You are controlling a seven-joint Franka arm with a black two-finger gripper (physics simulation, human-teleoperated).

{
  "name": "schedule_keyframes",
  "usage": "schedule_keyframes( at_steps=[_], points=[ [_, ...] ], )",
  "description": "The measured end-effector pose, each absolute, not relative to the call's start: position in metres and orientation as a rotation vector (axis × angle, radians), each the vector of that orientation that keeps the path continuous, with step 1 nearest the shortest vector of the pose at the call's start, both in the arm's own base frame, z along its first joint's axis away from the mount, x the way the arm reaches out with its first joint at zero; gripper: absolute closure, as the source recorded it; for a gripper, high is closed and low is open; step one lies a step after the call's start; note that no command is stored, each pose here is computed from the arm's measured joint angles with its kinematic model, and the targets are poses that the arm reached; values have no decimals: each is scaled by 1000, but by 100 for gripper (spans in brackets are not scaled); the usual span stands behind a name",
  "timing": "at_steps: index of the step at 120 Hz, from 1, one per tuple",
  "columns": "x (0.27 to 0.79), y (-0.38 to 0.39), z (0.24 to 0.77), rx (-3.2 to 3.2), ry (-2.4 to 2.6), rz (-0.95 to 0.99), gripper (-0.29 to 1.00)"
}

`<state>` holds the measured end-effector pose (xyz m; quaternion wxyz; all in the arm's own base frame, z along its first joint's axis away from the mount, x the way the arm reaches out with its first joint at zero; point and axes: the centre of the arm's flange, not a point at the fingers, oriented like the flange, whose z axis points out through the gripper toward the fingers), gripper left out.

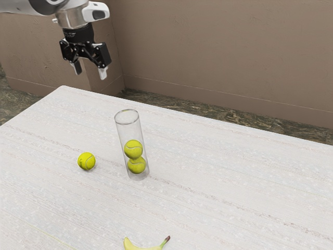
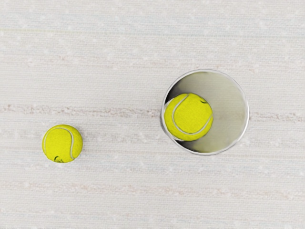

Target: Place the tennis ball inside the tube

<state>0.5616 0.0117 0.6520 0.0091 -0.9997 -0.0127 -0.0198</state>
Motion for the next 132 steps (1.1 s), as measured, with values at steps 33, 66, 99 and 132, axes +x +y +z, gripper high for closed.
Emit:
schedule_keyframes(
  at_steps=[33,66,99,132],
  points=[
    [537,6,643,-3124,-22,-5,0],
    [490,35,560,-3116,-108,120,0],
    [497,71,461,-3105,-214,132,0],
    [522,99,375,-3113,-185,71,0]
  ],
)
